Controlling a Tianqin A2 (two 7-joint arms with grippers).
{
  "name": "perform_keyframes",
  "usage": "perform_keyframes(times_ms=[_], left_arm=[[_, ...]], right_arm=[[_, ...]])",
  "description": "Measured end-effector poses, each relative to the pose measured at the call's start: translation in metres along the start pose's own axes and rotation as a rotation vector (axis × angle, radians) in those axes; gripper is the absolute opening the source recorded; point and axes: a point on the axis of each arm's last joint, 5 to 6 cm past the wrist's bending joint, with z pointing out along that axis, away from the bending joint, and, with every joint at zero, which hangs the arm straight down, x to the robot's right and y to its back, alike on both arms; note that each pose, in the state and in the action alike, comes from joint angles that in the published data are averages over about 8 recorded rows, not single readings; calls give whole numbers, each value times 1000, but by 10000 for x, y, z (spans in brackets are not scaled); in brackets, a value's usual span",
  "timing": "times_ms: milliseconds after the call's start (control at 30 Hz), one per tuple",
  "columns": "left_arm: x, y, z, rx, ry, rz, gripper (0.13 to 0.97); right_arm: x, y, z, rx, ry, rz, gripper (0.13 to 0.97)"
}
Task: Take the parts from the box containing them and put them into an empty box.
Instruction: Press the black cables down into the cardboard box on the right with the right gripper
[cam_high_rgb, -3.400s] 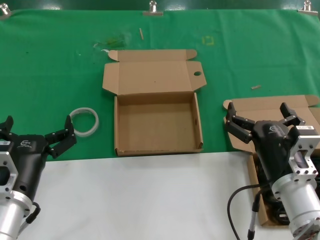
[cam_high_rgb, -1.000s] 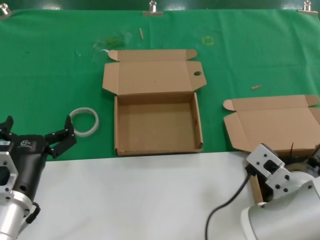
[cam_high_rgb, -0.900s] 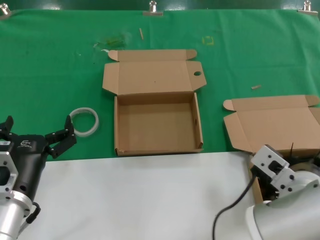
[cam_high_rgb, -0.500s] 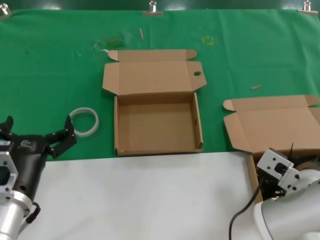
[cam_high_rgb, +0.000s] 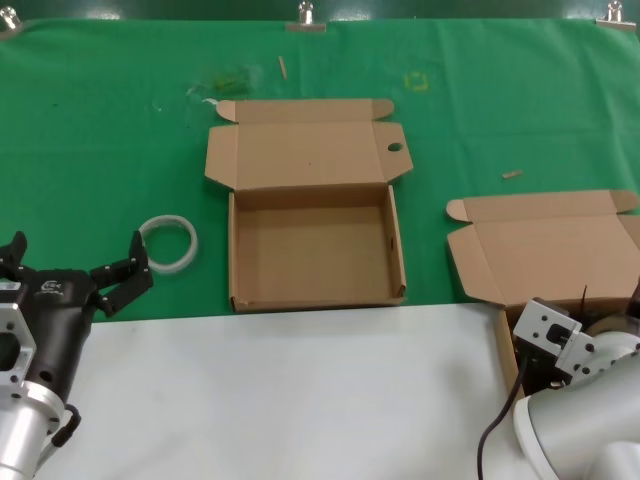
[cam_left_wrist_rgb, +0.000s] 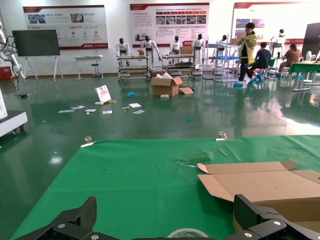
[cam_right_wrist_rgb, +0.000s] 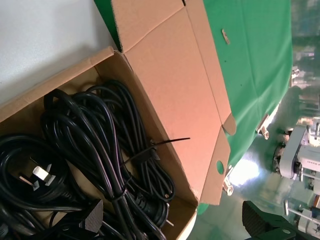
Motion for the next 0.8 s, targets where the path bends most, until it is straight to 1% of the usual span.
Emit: perform_keyframes(times_ms=[433,800], left_arm=[[0,0,0,0,0,0,965],[0,0,0,0,0,0,965]], right_arm=[[-28,11,120,5,-4,-27,966],[-102,-3,179,14,-13,-42,966]])
